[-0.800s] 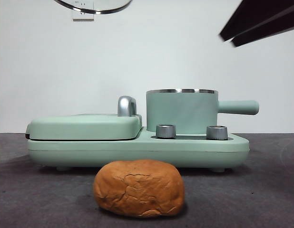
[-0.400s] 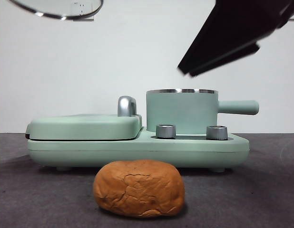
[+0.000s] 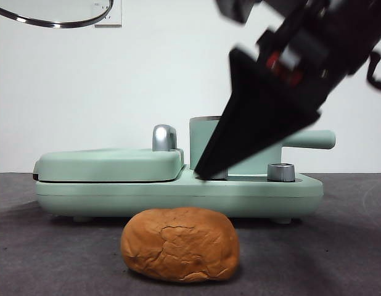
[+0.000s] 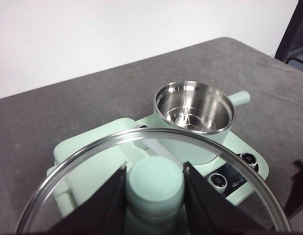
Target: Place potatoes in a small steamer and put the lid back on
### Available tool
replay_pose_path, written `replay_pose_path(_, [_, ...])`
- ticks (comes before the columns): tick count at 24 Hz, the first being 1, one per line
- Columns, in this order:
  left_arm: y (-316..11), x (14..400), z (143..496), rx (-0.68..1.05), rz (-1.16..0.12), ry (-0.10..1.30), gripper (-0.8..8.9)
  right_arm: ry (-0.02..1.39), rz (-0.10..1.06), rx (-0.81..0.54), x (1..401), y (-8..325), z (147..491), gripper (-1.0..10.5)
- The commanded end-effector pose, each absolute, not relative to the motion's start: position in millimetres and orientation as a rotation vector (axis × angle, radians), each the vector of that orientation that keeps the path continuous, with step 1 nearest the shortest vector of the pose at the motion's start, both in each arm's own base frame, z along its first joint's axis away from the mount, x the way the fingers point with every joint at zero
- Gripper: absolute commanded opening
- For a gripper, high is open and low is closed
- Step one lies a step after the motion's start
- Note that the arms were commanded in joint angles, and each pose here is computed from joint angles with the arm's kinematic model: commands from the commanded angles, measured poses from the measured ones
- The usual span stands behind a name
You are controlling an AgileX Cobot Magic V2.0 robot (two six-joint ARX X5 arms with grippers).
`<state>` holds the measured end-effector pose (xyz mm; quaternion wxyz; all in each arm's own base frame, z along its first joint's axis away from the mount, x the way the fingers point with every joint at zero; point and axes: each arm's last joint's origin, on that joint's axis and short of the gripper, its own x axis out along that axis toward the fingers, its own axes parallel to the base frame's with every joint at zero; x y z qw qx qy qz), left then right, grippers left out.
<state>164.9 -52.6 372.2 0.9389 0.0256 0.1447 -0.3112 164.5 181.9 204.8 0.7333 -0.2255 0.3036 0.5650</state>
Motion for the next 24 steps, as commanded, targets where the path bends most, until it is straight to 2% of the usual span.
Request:
replay_pose_path(1, [-53,165,381,0.046,-0.637,0.244,0.1,0.688,1.267,-0.505,168,193,197,4.0])
replay_pose_path(14, [-53,165,381,0.046,-0.637,0.245,0.1,0.769,1.266,-0.509,177,211,163,4.0])
replay_pose_path(20, [-53,164,381,0.047,-0.637,0.245,0.1,0.785,1.272,-0.502,174,213,162,2.8])
replay_pose_path(24, [-53,164,381,0.047,-0.637,0.245,0.1,0.827,1.255,-0.462,174,213,164,2.7])
